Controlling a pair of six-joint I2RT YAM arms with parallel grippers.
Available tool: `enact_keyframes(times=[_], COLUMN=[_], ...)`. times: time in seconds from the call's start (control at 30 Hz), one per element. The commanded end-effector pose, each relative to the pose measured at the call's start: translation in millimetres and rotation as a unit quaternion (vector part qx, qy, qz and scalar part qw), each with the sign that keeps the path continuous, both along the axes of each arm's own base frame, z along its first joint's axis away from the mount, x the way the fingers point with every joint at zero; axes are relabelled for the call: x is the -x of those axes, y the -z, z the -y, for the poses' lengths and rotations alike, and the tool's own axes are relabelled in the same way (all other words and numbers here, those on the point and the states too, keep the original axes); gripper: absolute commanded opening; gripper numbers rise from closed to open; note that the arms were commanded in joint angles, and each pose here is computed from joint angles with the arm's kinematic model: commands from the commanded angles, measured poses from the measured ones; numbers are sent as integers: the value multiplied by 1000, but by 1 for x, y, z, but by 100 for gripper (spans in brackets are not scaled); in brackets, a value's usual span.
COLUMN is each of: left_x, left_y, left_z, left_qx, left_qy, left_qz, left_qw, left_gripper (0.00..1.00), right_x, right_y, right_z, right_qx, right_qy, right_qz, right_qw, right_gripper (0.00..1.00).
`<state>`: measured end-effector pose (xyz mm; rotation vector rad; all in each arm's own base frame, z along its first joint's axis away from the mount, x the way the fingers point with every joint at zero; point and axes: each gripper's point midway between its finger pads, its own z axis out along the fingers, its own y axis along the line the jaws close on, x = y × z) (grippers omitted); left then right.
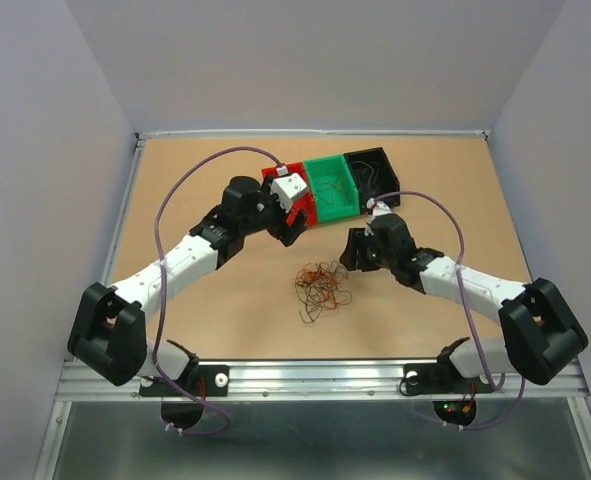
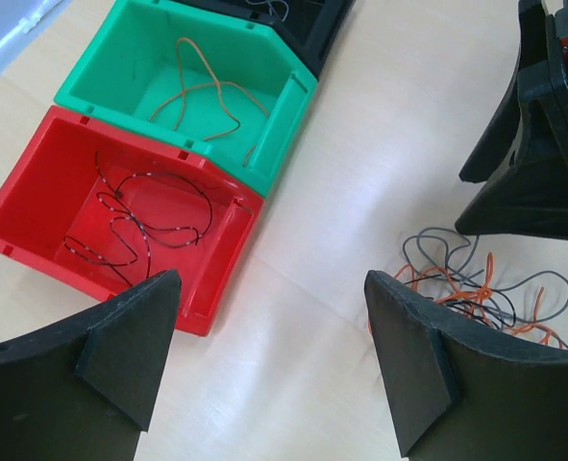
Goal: Untangle the cables
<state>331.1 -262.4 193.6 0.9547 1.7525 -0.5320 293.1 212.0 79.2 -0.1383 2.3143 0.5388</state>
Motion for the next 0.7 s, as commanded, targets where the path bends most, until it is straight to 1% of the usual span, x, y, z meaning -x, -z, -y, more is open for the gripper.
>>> enact_keyframes(times=[0.0,0.1,0.13,0.3,0.4,0.43,0.47,0.53,0.63,0.67], left_x=[0,0,1,0,0,0,0,1,7,8], left_y=[-7,-1,0,1,-3,-4,-5,-8,-9,-8], left_z=[7,9,11,11,9,9,8,8,12,12], left_qx=[3,0,-1,-7,-6,-5,-3,-1,3,3], left_qy=[20,23,26,18,12,11,10,13,33,37], left_qz=[32,27,27,32,39,41,43,48,50,50], left_qw=[999,999,999,999,999,999,999,999,998,998], left_gripper=[89,88,88,86,86,86,86,86,86,86], right_x=[1,7,8,9,9,9,7,9,10,11], right_y=[-16,-13,-11,2,-2,-8,-15,-30,-88,-92], right_z=[-19,-29,-31,-37,-43,-45,-47,-51,-56,-58], right_qx=[-61,-69,-69,-62,-69,-74,-78,-89,-132,-136], right_qy=[-2,-15,-16,-19,-27,-35,-38,-56,-77,-82], right_qz=[21,14,11,-5,-4,3,11,26,86,88], right_qw=[998,997,997,998,997,997,996,994,984,983], right_gripper=[56,54,51,47,26,9,2,1,1,0])
